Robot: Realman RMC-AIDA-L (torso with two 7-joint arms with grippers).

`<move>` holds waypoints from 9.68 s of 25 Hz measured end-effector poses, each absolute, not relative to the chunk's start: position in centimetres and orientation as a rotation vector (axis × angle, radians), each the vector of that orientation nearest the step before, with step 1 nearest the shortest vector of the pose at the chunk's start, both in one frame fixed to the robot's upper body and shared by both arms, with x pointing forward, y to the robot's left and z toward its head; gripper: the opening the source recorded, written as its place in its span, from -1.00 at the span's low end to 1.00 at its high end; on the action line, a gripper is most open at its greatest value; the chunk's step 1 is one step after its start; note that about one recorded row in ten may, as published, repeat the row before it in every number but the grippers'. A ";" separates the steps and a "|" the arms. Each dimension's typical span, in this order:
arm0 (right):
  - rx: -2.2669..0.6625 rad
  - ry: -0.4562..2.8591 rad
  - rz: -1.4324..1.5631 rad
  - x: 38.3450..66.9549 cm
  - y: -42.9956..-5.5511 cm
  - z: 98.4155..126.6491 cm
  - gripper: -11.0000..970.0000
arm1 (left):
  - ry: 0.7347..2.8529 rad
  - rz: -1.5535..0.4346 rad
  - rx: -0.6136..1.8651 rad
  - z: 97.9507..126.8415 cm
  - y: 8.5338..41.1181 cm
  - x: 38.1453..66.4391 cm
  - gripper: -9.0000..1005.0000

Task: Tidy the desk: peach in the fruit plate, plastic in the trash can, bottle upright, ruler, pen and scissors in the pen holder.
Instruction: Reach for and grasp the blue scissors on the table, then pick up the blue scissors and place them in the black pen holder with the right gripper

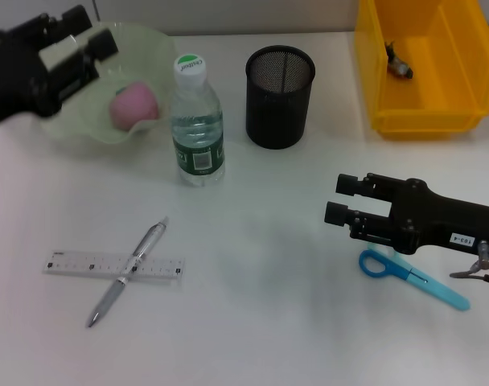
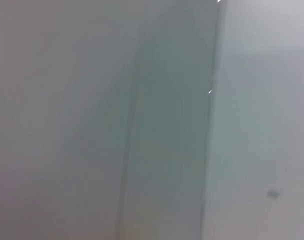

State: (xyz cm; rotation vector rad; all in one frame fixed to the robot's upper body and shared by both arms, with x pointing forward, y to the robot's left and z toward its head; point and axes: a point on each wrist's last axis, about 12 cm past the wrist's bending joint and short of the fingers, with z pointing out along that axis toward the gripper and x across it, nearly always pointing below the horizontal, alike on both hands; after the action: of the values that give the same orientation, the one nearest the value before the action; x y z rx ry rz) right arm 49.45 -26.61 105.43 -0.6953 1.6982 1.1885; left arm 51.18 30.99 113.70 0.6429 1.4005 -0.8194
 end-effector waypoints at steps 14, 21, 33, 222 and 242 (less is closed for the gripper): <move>-0.681 1.700 1.199 48.9 -26.8 105.2 0.32 | 1.374 -0.934 0.819 107.1 28.9 47.0 0.39; -0.723 1.669 1.181 48.8 -27.8 106.1 0.31 | 1.450 -1.023 0.883 106.9 27.9 47.7 0.39; -0.809 1.918 1.129 52.1 -33.4 117.1 0.29 | 1.596 -1.103 1.004 107.0 26.6 49.3 0.39; -1.538 2.754 0.137 57.0 -18.1 112.2 -0.52 | 1.598 -0.918 0.962 106.7 27.2 51.0 0.39; -1.109 2.356 0.669 54.5 -23.6 114.8 -0.51 | 1.548 -0.901 0.887 107.2 27.8 50.8 0.39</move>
State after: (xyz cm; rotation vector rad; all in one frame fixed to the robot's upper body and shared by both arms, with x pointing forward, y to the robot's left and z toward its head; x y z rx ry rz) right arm 54.54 -23.57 114.84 -1.1089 2.3557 0.6692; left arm 50.78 27.80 107.17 0.8871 1.5477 -0.9013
